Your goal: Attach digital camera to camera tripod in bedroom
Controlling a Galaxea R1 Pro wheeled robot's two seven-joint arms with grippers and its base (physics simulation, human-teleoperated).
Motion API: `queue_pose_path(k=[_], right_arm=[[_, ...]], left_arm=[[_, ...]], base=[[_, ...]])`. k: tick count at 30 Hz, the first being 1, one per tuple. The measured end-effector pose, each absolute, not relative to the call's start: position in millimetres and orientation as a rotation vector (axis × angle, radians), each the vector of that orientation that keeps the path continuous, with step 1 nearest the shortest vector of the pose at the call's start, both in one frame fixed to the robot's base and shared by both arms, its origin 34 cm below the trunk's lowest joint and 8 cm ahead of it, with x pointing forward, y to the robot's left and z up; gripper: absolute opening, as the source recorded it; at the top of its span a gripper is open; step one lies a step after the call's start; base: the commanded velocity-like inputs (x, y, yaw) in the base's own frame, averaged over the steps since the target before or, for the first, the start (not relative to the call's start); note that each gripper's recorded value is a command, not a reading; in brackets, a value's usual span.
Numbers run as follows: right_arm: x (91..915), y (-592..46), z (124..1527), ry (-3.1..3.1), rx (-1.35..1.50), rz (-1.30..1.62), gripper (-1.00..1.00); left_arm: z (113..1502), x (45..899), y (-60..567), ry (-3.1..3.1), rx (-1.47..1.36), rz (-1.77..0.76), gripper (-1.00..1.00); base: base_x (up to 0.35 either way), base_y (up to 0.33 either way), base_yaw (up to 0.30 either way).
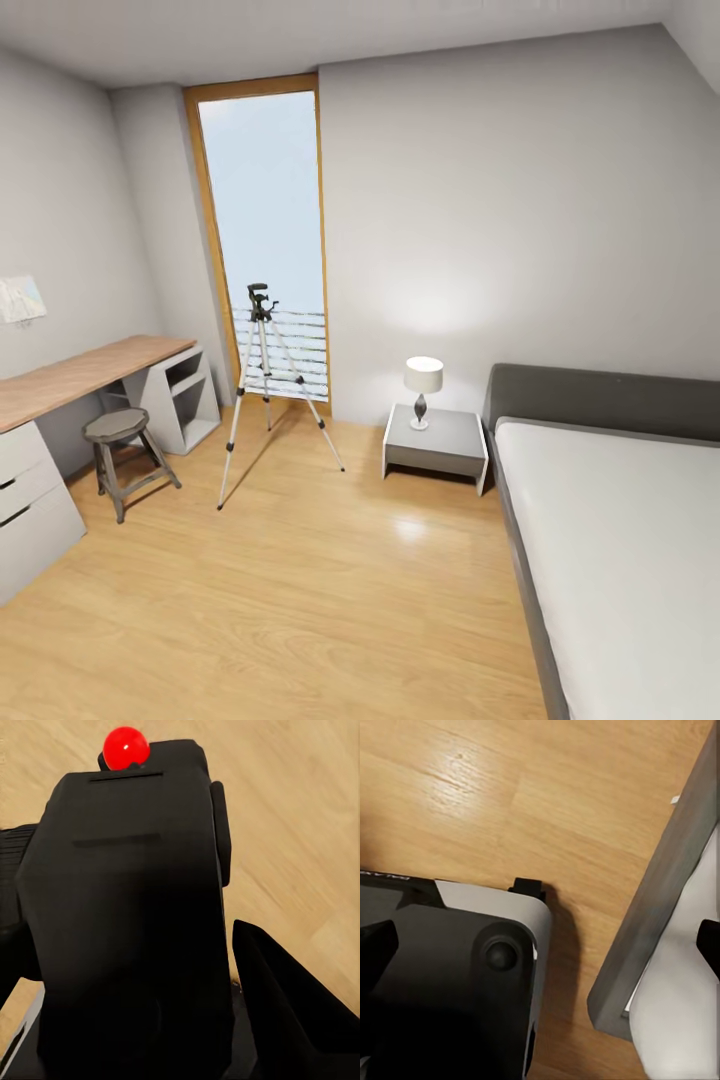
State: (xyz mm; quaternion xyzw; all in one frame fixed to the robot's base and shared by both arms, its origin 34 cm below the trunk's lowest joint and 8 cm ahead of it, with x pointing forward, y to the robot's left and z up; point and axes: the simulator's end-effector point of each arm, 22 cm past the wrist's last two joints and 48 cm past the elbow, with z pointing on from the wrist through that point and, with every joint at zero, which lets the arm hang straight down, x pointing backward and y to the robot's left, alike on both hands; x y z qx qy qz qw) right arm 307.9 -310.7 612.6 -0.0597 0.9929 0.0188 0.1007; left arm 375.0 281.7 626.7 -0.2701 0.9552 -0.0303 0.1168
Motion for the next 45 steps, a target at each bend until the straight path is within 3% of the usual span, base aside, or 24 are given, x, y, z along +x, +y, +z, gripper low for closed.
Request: queue_pose_path(k=[45], right_arm=[[296, -312, 638, 2.929, -0.179, 0.048, 1.00]], left_arm=[[650, 355, 290, 2.753, -0.790, -0.047, -1.00]], base=[[0.000, 0.000, 0.000]])
